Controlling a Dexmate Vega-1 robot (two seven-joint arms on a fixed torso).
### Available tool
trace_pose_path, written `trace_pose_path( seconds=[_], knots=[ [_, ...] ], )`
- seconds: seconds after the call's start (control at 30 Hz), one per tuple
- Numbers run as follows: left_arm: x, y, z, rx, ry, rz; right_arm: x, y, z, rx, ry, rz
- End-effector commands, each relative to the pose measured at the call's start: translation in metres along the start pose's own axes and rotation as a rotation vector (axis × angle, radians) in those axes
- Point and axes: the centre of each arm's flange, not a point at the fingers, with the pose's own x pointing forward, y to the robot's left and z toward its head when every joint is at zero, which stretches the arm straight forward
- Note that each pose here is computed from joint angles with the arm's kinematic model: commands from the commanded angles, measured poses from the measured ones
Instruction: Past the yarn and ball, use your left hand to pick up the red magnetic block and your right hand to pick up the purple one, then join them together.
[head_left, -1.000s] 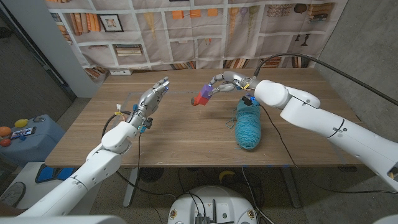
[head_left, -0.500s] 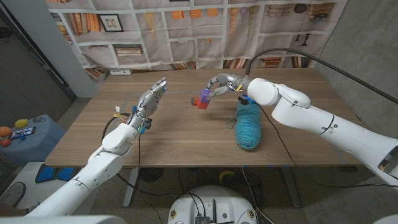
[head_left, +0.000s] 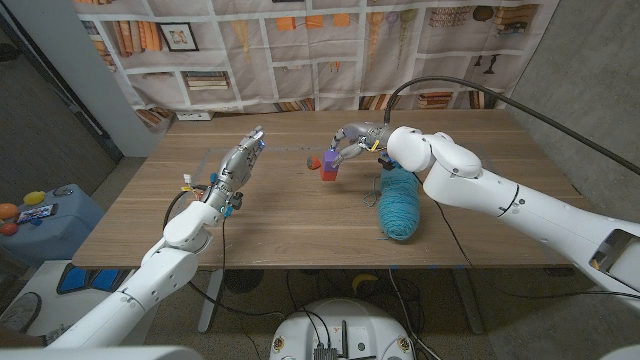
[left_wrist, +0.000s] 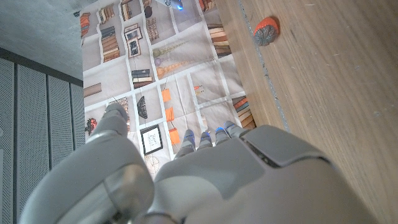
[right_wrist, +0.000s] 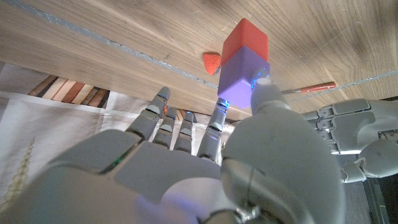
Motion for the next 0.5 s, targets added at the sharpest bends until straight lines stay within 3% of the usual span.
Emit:
trace_pose_path(
  seconds=[0.03,0.5],
  knots=[
    [-0.004,0.003,-0.004,-0.008,0.004,0.016,0.009,0.013,0.004,-0.055,0.043,0.040],
    [-0.004,0.000,-0.003,-0.011,-0.004,0.009,0.015,0.027,-0.004,-0.042,0.076,0.067]
  ],
)
